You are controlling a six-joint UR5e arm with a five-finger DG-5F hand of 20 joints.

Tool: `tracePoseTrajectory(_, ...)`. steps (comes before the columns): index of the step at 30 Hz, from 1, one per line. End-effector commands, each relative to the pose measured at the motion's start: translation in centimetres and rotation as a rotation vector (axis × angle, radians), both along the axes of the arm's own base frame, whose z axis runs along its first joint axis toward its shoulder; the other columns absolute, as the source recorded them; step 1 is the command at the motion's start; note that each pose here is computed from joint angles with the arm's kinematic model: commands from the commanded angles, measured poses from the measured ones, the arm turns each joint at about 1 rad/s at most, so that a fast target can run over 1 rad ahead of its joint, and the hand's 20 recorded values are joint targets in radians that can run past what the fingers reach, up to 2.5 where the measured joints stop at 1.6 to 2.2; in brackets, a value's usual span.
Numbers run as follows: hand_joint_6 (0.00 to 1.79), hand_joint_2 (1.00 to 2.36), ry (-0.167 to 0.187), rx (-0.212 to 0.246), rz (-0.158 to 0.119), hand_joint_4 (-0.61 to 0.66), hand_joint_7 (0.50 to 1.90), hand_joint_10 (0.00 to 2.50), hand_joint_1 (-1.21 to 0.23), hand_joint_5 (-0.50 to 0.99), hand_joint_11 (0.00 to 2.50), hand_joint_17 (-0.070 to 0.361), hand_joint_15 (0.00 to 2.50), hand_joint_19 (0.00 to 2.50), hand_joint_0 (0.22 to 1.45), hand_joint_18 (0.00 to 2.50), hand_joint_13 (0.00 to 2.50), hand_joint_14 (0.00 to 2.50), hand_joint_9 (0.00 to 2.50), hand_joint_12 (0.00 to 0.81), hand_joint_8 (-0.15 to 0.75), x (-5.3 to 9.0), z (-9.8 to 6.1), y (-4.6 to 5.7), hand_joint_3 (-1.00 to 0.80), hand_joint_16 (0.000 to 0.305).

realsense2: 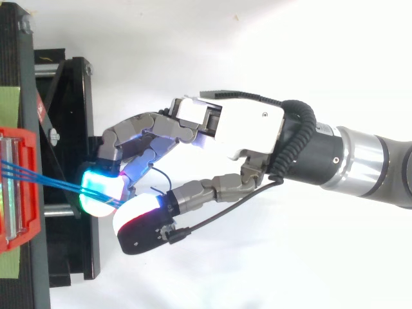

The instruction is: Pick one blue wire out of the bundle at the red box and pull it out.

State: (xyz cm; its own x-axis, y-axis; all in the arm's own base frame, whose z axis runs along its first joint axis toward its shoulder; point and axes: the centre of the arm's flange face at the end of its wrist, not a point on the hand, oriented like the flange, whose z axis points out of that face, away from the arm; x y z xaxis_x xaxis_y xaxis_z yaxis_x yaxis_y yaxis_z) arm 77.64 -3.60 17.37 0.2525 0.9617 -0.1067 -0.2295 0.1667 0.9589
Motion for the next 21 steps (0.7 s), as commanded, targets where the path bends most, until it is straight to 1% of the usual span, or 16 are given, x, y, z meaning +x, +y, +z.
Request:
tracePoseTrajectory(1,0.87,1.01,-0.002,0.0,-0.001,0.24,1.13,0.02,-0.7,-0.11,0.64,0.139,0.31,0.32,0.58,0.59,0.66,0.01,0.91,0.393,0.311,0.01,0.05,-0.05,-0.33,0.062)
tracePoseTrajectory(5,0.88,1.01,-0.001,0.0,-0.001,0.23,1.15,0.02,-0.72,-0.11,0.65,0.137,0.31,0.32,0.58,0.61,0.69,0.01,0.93,0.39,0.309,0.01,-0.06,-0.05,-0.29,0.061)
tracePoseTrajectory(7,0.88,1.02,-0.004,0.002,-0.003,0.21,1.16,0.02,-0.73,-0.1,0.66,0.136,0.32,0.33,0.58,0.62,0.7,0.01,0.95,0.39,0.312,0.01,0.07,-0.29,-0.27,0.061)
tracePoseTrajectory(12,0.88,1.02,-0.001,0.007,-0.003,0.19,1.15,0.02,-0.72,-0.1,0.66,0.136,0.32,0.35,0.58,0.63,0.71,0.01,0.97,0.387,0.31,-0.03,0.02,-0.41,-0.26,0.06)
tracePoseTrajectory(16,0.87,1.01,-0.003,0.019,-0.003,0.16,1.15,0.02,-0.7,-0.1,0.65,0.136,0.33,0.36,0.57,0.63,0.71,0.01,0.98,0.391,0.306,-0.01,0.07,-0.64,-0.26,0.06)
tracePoseTrajectory(21,0.87,1.01,-0.009,0.041,0.005,0.16,1.15,0.02,-0.69,-0.1,0.64,0.138,0.33,0.35,0.57,0.64,0.72,0.01,0.99,0.398,0.314,-0.01,0.07,-0.73,-0.26,0.061)
